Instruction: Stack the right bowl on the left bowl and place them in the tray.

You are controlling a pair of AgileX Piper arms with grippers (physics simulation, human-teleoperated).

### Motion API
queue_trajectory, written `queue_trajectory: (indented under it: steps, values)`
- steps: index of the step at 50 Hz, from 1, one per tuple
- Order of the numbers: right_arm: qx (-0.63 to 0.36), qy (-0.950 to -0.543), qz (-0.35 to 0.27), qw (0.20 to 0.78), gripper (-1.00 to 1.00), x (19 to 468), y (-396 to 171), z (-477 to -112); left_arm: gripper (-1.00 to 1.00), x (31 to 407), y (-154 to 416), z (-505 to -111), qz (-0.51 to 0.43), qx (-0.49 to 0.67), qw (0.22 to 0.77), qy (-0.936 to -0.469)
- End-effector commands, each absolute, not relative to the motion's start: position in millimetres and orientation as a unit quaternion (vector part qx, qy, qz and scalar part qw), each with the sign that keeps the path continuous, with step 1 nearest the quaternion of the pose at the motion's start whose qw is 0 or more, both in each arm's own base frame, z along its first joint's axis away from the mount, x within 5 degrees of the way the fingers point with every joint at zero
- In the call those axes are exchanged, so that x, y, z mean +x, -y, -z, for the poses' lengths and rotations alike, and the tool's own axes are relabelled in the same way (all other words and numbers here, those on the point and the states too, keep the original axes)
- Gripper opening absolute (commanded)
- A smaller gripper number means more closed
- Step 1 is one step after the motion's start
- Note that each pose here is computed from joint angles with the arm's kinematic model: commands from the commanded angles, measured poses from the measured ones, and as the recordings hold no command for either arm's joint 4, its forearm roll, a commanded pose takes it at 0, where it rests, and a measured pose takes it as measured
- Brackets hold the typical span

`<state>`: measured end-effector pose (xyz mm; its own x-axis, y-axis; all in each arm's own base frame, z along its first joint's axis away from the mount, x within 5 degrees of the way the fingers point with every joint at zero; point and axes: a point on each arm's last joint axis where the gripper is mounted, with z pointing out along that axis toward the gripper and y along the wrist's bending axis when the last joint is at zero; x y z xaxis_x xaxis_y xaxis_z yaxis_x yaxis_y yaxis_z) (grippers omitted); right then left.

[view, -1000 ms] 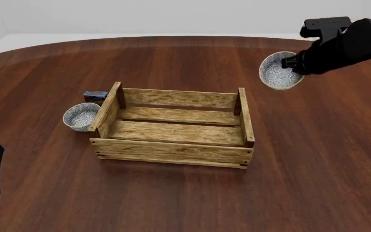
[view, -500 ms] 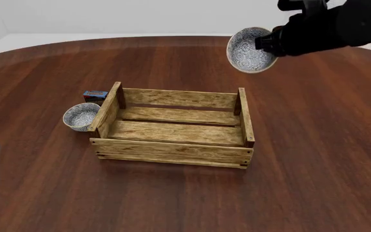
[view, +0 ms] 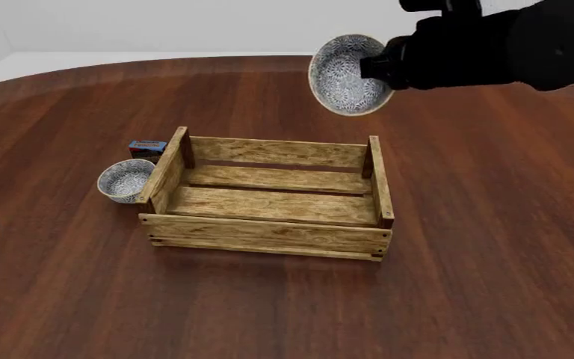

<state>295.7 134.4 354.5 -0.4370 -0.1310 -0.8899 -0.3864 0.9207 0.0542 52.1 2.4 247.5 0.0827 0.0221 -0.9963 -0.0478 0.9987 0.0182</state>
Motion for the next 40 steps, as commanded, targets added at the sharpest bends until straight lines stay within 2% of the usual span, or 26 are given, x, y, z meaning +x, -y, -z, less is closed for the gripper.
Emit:
queue_trajectory:
  steps: [1, 4, 16, 22, 40]
  values:
    - [-0.162, -0.813, -0.154, 0.537, -1.00, 258, -133, -364, 1.00, 64, 1, -254, -0.017, 0.026, 0.736, -0.677]
    - [-0.172, -0.812, -0.151, 0.537, -1.00, 260, -136, -363, 1.00, 77, 5, -257, 0.005, 0.042, 0.724, -0.689]
    - [-0.176, -0.809, -0.162, 0.537, -1.00, 261, -145, -363, 1.00, 94, 15, -284, 0.023, 0.088, 0.727, -0.680]
    - [-0.183, -0.808, -0.162, 0.536, -1.00, 263, -149, -361, 1.00, 93, 19, -302, 0.030, 0.108, 0.735, -0.668]
    - [-0.197, -0.807, -0.156, 0.534, -1.00, 265, -154, -356, 1.00, 126, 49, -338, 0.060, 0.193, 0.733, -0.650]
